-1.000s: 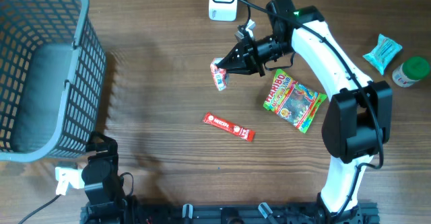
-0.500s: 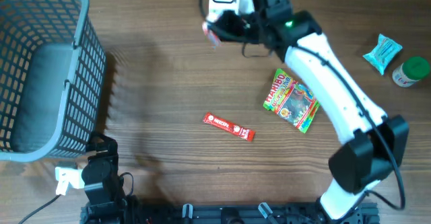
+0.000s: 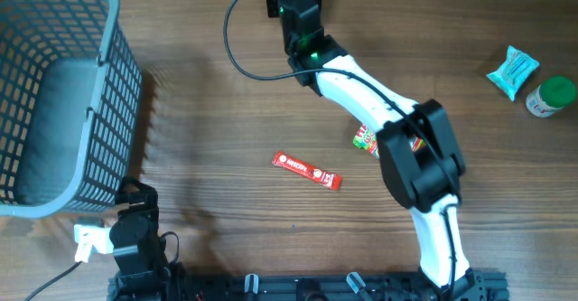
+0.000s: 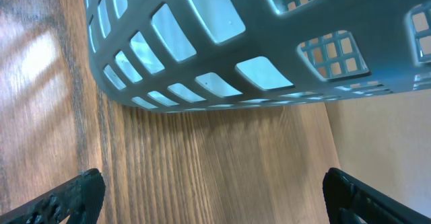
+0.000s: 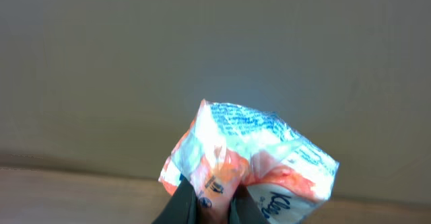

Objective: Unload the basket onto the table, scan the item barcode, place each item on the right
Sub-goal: 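Carry the tissue pack to the right side and release it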

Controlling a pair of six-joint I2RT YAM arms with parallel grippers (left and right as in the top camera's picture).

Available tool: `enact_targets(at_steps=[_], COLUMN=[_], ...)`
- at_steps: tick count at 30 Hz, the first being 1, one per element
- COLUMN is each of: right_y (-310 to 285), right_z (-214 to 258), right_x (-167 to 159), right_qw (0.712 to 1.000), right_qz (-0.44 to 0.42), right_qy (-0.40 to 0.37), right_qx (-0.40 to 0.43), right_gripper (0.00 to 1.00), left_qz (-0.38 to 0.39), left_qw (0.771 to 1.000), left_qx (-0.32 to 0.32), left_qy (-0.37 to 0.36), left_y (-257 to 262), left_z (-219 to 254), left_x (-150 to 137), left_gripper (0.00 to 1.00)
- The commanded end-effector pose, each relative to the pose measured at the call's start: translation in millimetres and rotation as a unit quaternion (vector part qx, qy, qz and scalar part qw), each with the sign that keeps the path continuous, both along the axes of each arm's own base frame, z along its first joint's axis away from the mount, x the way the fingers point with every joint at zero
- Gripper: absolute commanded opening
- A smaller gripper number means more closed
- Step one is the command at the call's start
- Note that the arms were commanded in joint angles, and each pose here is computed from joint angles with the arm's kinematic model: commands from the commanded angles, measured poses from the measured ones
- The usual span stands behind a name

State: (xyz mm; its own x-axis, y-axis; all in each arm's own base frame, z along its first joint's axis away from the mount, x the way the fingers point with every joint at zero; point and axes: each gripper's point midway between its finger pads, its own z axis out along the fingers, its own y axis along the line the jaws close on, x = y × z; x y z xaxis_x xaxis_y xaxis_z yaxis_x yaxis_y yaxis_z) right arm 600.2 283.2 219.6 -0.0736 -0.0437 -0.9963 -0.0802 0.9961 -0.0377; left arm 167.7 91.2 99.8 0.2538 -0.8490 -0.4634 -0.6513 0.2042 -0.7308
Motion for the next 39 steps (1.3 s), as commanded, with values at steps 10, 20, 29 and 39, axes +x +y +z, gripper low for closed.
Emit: enact_targets(at_steps=[10, 20, 29, 39], right_y=[-14, -85, -316, -462], right_z=[-110, -40, -54, -167], right_x=[20, 1, -29, -94], right_qw=[0.994, 0.912, 0.731, 0.676], right_qz=[-0.038, -0.225, -0.494, -0.504], right_qy=[0.024, 0.033, 0.221, 0.361], right_qx=[-0.097, -0.342, -0.416, -0.398], right_gripper=[0.04, 0.04, 0.04, 0.04], left_qz=[0.008, 0.008, 0.008, 0.008], left_qw=[1.000, 1.000, 1.000, 1.000], left_qx=[0.004, 0.004, 0.004, 0.004], left_qy=[0.000, 0.000, 0.000, 0.000], left_y=[3, 3, 3, 3], left_z=[0, 0, 0, 0], left_x=[-1, -1, -1, -1], left_gripper=[1.00, 1.00, 1.00, 1.00])
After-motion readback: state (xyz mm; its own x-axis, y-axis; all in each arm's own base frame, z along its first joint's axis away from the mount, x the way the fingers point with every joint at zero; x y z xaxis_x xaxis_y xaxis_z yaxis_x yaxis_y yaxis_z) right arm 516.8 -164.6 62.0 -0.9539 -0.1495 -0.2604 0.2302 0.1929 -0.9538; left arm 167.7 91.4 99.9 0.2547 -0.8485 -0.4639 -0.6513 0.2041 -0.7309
